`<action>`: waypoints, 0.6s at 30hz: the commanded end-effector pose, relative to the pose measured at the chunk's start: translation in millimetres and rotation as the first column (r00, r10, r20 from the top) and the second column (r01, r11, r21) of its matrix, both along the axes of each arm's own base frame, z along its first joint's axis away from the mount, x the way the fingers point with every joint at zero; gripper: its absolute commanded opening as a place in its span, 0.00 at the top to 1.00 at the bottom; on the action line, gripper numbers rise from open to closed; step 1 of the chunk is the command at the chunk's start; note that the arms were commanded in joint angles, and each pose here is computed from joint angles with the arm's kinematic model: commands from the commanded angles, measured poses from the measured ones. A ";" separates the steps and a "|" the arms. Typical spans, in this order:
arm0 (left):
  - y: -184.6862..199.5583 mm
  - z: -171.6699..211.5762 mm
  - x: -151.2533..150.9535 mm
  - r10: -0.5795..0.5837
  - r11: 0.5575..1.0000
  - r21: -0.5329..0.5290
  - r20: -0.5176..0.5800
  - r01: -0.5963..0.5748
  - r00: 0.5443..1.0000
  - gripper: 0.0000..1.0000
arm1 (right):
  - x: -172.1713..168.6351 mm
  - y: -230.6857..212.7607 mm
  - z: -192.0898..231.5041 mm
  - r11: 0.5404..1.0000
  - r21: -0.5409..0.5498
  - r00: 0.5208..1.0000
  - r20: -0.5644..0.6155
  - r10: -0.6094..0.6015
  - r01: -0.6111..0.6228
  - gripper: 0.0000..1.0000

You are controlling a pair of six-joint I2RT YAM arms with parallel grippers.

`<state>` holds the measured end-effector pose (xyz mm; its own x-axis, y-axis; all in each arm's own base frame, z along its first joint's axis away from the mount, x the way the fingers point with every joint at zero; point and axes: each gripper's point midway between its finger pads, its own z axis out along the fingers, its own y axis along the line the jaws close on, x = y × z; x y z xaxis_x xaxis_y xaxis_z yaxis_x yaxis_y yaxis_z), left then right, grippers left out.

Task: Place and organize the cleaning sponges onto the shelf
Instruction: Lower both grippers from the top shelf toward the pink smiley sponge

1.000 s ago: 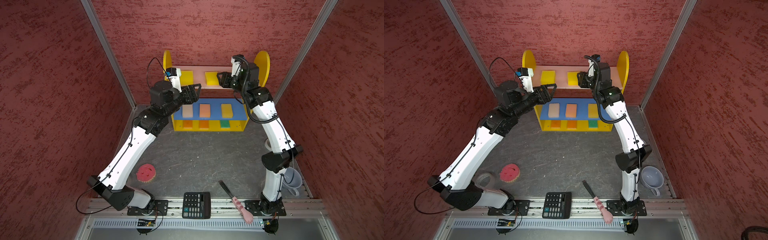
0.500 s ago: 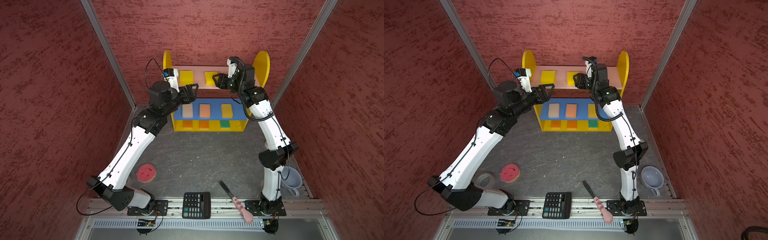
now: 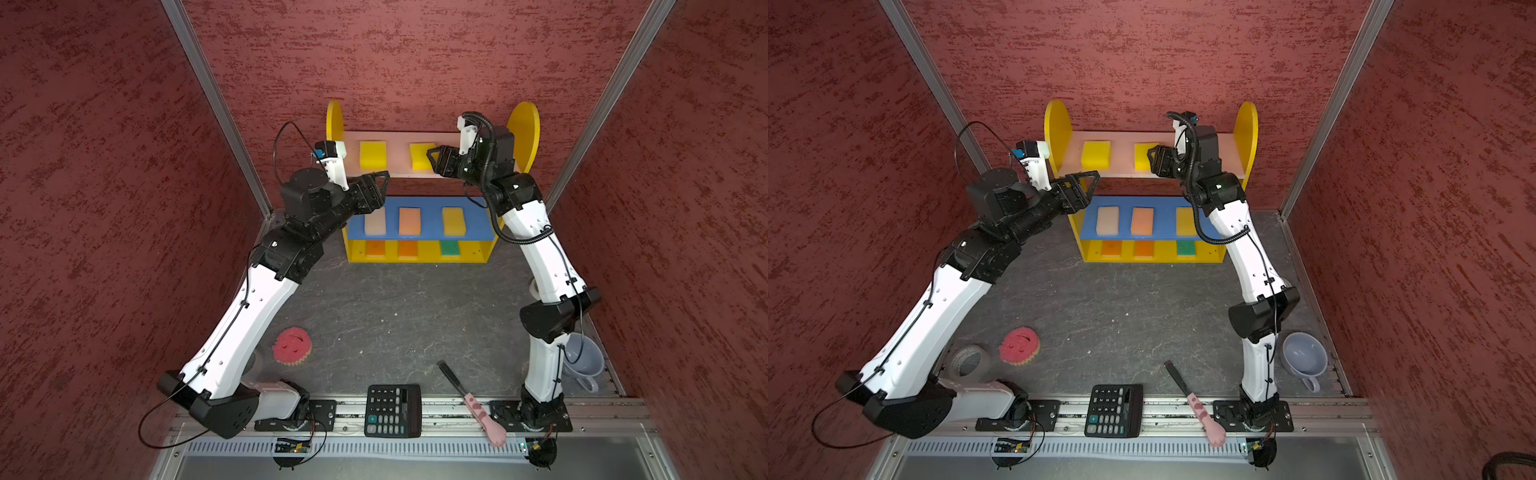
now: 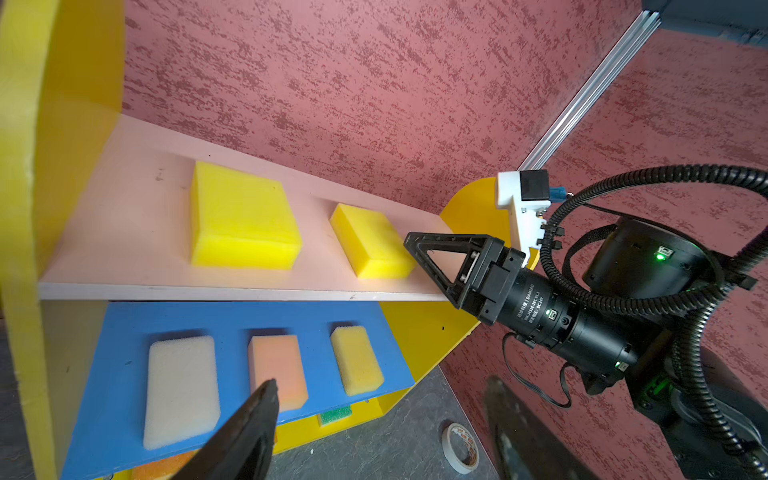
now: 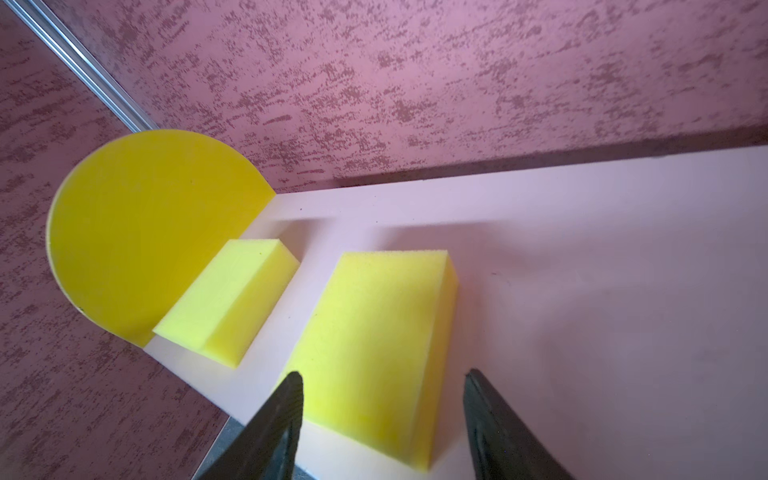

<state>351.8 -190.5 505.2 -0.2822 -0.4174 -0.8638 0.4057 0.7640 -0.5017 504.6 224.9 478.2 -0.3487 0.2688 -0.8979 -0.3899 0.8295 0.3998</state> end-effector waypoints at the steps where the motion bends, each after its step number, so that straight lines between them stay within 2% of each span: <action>1: 25.8 11.2 -17.1 0.074 0.997 0.013 0.023 -0.075 0.997 0.23 | -36.7 -21.2 53.3 0.998 0.053 0.995 0.095 -0.029 0.024 0.37; 4: 48.2 -3.5 -25.1 0.159 0.987 0.039 -0.017 -0.158 0.987 0.23 | -54.7 -21.5 51.0 0.996 0.092 0.997 0.071 -0.002 -0.004 0.36; 7: 68.9 -41.2 -31.0 0.228 0.974 0.040 -0.112 -0.225 0.967 0.22 | -75.3 -28.2 36.7 0.995 0.103 0.998 0.054 -0.022 0.017 0.36; 9: 78.0 -63.7 -35.7 0.245 0.969 0.024 -0.181 -0.244 0.953 0.22 | -94.9 -35.0 28.6 0.993 0.112 0.997 0.062 -0.046 0.038 0.36; 13: 84.2 -111.6 -45.4 0.261 0.963 0.027 -0.319 -0.266 0.911 0.22 | -142.0 -43.9 0.9 0.979 0.196 0.998 0.043 -0.056 0.046 0.35; 14: 82.7 -120.2 -47.3 0.253 0.965 0.022 -0.342 -0.261 0.905 0.27 | -150.9 -42.2 -7.2 0.976 0.213 0.998 0.029 -0.047 0.040 0.35; 15: 80.4 -131.2 -48.9 0.241 0.967 0.018 -0.365 -0.252 0.899 0.38 | -160.7 -36.0 -19.8 0.974 0.227 1.000 0.004 -0.027 0.025 0.35; 16: 78.8 -140.2 -51.0 0.236 0.968 0.013 -0.392 -0.251 0.889 0.44 | -168.7 -26.7 -36.1 0.973 0.230 1.000 -0.029 0.000 0.007 0.36; 18: 77.6 -161.5 -55.9 0.244 0.966 0.029 -0.443 -0.258 0.863 0.46 | -181.5 -7.4 -65.7 0.975 0.220 0.995 -0.087 0.046 -0.026 0.36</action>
<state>307.4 -113.1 363.3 -0.4685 -0.5103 -0.7212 -0.0051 0.8179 -0.5753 328.9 200.2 427.0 -0.4143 0.3921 -0.8213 -0.3830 0.7436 0.5481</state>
